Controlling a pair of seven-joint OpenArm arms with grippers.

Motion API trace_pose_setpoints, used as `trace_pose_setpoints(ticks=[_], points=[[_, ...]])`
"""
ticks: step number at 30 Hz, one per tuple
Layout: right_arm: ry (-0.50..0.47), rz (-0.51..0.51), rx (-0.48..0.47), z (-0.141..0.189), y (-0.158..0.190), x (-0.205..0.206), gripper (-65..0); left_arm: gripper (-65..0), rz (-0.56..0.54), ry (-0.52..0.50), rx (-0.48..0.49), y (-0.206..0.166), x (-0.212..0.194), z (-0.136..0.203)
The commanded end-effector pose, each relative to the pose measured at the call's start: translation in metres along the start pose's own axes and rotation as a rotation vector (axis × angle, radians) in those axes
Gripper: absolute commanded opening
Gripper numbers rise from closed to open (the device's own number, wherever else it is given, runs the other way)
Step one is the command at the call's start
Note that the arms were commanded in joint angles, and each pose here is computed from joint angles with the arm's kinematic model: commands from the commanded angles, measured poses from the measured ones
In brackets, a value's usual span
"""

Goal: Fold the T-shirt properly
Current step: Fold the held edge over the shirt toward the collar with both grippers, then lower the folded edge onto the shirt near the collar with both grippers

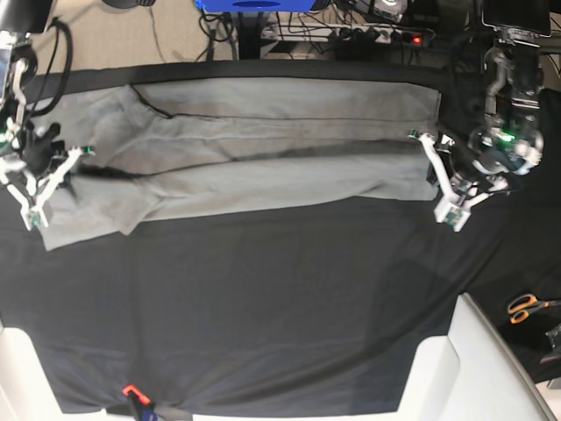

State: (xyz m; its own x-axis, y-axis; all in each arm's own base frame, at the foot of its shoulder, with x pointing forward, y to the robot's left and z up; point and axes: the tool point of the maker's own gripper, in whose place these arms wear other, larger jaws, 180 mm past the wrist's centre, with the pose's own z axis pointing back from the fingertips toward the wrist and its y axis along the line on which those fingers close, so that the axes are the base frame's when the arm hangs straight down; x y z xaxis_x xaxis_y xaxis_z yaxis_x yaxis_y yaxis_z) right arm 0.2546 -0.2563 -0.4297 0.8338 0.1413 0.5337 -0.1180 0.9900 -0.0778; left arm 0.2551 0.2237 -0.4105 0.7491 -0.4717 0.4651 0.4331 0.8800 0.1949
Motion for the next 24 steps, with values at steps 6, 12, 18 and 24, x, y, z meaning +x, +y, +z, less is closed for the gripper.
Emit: trace_pose_setpoints(ticks=[6,12,18,24], points=[[-0.014,0.01,-0.008,0.008,-0.001,-0.003,-65.0,-65.0,-0.022,-0.017,-0.015,-0.01,-0.001,0.0],[-0.034,-0.007,-0.013,0.018,0.005,-0.007,-65.0,-65.0,-0.033,-0.015,-0.002,-0.006,-0.001,0.002],[-0.019,-0.008,-0.017,0.021,0.004,-0.016,-65.0,-65.0,-0.033,-0.001,-0.007,-0.008,-0.008,0.002],[-0.005,-0.012,-0.009,0.023,0.009,-0.025,-65.0,-65.0,-0.036,0.005,-0.008,-0.009,-0.011,0.002]])
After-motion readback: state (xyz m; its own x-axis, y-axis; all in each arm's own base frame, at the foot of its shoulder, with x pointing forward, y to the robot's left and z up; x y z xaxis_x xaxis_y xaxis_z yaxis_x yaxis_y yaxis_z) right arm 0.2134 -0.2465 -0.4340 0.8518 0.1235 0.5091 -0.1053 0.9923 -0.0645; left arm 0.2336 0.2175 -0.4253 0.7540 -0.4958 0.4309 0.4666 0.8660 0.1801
